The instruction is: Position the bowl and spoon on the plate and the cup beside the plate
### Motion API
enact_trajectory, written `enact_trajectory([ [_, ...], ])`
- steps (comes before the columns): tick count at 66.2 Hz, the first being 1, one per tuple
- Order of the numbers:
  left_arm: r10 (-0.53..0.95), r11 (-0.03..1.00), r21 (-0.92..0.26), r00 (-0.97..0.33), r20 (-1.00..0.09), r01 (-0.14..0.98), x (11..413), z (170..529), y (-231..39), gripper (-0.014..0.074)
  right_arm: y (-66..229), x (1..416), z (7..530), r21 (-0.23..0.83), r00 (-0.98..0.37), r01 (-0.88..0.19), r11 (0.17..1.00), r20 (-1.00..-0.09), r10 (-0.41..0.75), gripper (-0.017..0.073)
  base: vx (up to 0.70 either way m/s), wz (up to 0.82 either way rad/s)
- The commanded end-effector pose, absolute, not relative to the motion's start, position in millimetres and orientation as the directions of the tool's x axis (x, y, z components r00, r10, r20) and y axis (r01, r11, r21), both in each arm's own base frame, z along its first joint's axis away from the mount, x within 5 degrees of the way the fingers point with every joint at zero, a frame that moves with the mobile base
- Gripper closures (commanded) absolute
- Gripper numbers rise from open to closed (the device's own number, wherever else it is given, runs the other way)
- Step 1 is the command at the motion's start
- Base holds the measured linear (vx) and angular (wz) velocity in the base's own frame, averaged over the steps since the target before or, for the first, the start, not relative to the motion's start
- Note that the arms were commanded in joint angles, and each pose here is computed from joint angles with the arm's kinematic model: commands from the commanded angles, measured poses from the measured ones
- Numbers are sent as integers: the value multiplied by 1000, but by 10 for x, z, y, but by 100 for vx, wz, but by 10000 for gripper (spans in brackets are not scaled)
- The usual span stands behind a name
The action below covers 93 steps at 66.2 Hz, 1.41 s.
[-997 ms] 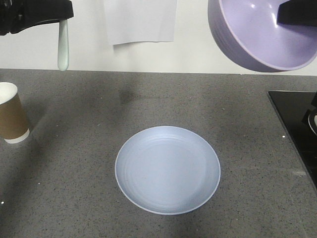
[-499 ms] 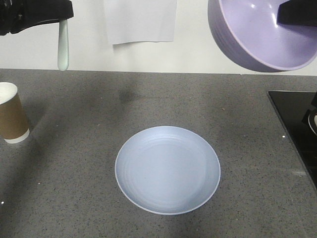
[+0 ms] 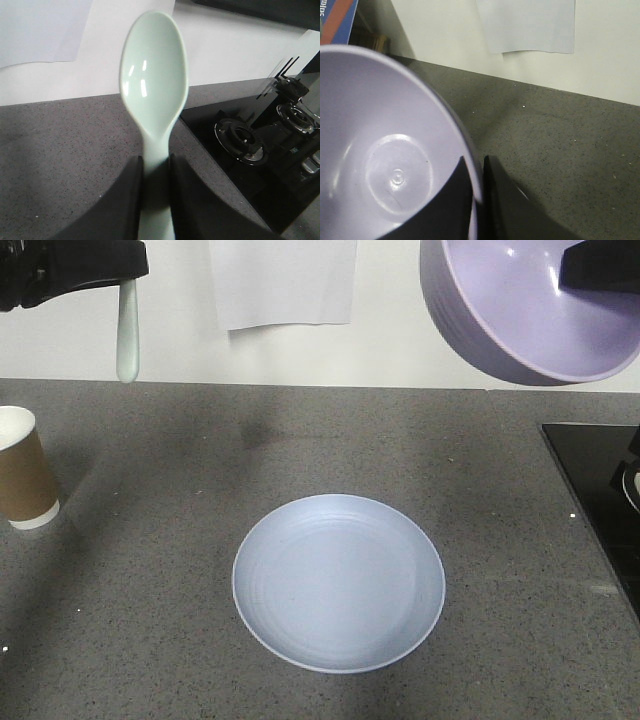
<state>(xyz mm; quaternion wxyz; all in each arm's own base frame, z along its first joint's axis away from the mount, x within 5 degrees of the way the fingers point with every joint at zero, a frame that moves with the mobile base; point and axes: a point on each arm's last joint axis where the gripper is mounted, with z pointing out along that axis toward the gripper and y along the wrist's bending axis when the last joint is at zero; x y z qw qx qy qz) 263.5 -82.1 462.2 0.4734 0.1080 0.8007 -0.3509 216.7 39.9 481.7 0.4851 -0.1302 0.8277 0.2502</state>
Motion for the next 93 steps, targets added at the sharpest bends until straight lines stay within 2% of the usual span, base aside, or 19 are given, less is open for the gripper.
enact_trajectory([
  [1, -227, 706, -474, -466, -855, 526, 2534, 4824, -808, 600, 408, 2086, 5000, 287, -411, -473, 833, -908, 79, 569, 0, 0],
  [33, -227, 706, -474, -466, -855, 526, 2534, 4824, -808, 600, 408, 2135, 5018, 297, -387, -475, 828, -916, 107, 569, 0, 0],
  [42, -227, 706, -474, -466, -855, 526, 2534, 4824, -808, 600, 465, 2292, 4973, 284, -361, -563, 776, -929, 78, 568, 0, 0],
  [49, -227, 706, -474, -466, -855, 526, 2534, 4824, -808, 600, 522, 2547, 4795, 332, -419, -632, 700, -906, 52, 566, 0, 0],
  [56, -227, 706, -474, -466, -855, 526, 2534, 4824, -808, 600, 625, 2779, 4536, 391, -510, -680, 620, -860, -17, 566, 0, 0],
  [62, -227, 706, -474, -466, -855, 526, 2534, 4824, -808, 600, 808, 3002, 4211, 423, -589, -697, 580, -798, -126, 566, 0, 0],
  [78, -227, 706, -474, -466, -855, 526, 2534, 4824, -808, 600, 1413, 3361, 3324, 366, -653, -734, 572, -610, -448, 564, 0, 0],
  [84, -227, 706, -474, -466, -855, 526, 2534, 4824, -808, 600, 1532, 3419, 3089, 330, -655, -741, 584, -545, -523, 562, 0, 0],
  [93, -227, 706, -474, -466, -855, 526, 2534, 4824, -808, 600, 1604, 3481, 2911, 266, -652, -742, 615, -500, -570, 559, 0, 0],
])
